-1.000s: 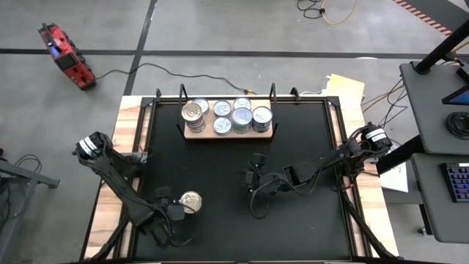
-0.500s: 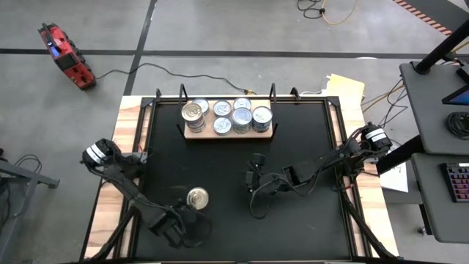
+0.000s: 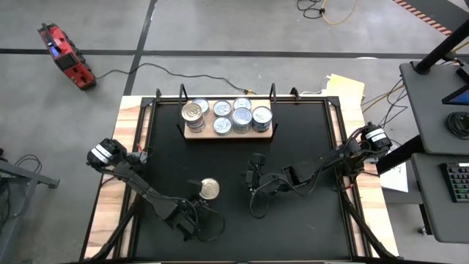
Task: Stack canned seafood by type on shelf
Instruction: Stack the blue tuna can on top of the other blue tuna cans on the shelf
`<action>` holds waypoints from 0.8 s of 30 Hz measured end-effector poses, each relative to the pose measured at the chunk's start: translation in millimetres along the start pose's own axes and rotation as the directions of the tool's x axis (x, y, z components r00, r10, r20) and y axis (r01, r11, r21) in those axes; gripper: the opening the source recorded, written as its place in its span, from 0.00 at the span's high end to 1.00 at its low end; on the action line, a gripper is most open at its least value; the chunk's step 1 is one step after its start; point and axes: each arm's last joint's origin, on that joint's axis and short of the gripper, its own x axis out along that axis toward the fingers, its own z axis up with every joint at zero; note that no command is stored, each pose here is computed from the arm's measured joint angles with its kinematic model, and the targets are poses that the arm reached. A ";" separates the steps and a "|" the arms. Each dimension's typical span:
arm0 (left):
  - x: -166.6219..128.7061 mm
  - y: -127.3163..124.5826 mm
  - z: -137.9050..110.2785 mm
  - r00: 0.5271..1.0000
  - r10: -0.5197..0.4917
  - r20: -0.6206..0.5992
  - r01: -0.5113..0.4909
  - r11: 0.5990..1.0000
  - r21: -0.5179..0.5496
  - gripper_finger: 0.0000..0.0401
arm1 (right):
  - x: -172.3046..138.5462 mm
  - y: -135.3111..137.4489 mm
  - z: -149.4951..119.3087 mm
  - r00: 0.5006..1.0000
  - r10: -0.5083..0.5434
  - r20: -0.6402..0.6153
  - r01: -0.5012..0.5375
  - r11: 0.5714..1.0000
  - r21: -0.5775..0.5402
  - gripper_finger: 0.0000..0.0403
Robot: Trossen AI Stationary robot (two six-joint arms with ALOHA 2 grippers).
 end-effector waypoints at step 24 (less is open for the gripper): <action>-29.3 46.0 -68.1 0.783 -0.113 0.612 0.310 0.924 -0.226 1.00 | 0.3 -1.4 13.7 0.994 0.003 0.109 -0.016 0.992 0.122 0.89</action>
